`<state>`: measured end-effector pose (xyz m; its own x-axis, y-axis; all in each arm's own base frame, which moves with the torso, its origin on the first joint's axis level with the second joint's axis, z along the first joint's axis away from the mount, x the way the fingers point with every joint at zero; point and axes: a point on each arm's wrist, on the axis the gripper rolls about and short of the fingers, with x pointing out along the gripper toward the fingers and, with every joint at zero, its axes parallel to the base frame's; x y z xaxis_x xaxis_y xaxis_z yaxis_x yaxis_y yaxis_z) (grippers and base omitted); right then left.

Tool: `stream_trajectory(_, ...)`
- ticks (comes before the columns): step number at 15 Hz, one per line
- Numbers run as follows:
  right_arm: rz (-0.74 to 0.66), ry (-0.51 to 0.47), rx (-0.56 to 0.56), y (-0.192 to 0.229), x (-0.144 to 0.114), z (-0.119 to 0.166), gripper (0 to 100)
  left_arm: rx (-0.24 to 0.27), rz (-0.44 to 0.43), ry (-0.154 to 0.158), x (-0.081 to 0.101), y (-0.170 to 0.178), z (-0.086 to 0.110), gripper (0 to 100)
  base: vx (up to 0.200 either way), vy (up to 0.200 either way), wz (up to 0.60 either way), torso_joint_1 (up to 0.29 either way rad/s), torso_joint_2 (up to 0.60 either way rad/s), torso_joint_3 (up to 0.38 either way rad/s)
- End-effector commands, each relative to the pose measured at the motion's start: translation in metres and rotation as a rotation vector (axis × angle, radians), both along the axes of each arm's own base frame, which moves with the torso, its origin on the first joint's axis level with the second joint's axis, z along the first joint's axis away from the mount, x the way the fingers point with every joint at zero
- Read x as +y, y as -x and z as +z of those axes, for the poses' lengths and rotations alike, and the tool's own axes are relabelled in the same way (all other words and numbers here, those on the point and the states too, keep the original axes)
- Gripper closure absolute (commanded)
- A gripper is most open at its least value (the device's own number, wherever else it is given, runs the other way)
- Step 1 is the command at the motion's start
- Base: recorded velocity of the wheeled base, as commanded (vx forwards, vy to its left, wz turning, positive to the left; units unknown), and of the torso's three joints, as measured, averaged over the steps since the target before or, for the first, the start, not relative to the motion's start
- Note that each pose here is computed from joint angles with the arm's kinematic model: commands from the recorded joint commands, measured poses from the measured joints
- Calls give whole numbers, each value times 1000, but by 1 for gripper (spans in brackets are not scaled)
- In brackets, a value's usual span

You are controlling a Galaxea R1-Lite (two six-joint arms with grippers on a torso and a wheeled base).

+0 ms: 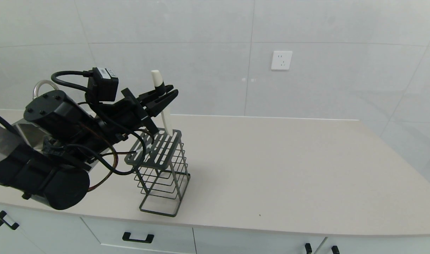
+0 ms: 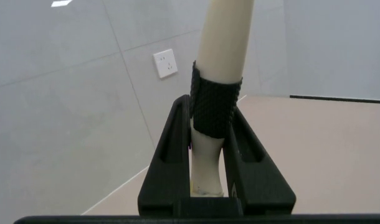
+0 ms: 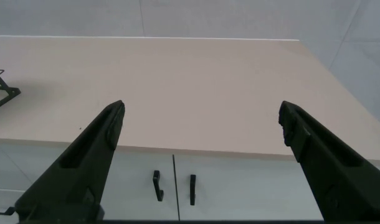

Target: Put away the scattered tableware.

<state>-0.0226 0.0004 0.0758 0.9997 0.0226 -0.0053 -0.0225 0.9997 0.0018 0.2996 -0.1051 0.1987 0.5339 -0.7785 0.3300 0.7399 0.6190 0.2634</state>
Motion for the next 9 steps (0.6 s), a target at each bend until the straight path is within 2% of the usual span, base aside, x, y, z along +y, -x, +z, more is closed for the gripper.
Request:
stream_trajectory(1, 0, 0, 2, 0, 0, 0, 0, 2, 2, 0, 0, 0, -1, 100, 0, 0, 0, 0, 0, 0)
stream_trajectory(5, 0, 0, 2, 0, 0, 0, 0, 38, 0, -12, 1, 5, -9, 100, 0, 0, 0, 0, 0, 0)
stream_trajectory(9, 0, 0, 2, 0, 0, 0, 0, 36, 0, -13, 1, 5, -9, 100, 0, 0, 0, 0, 0, 0)
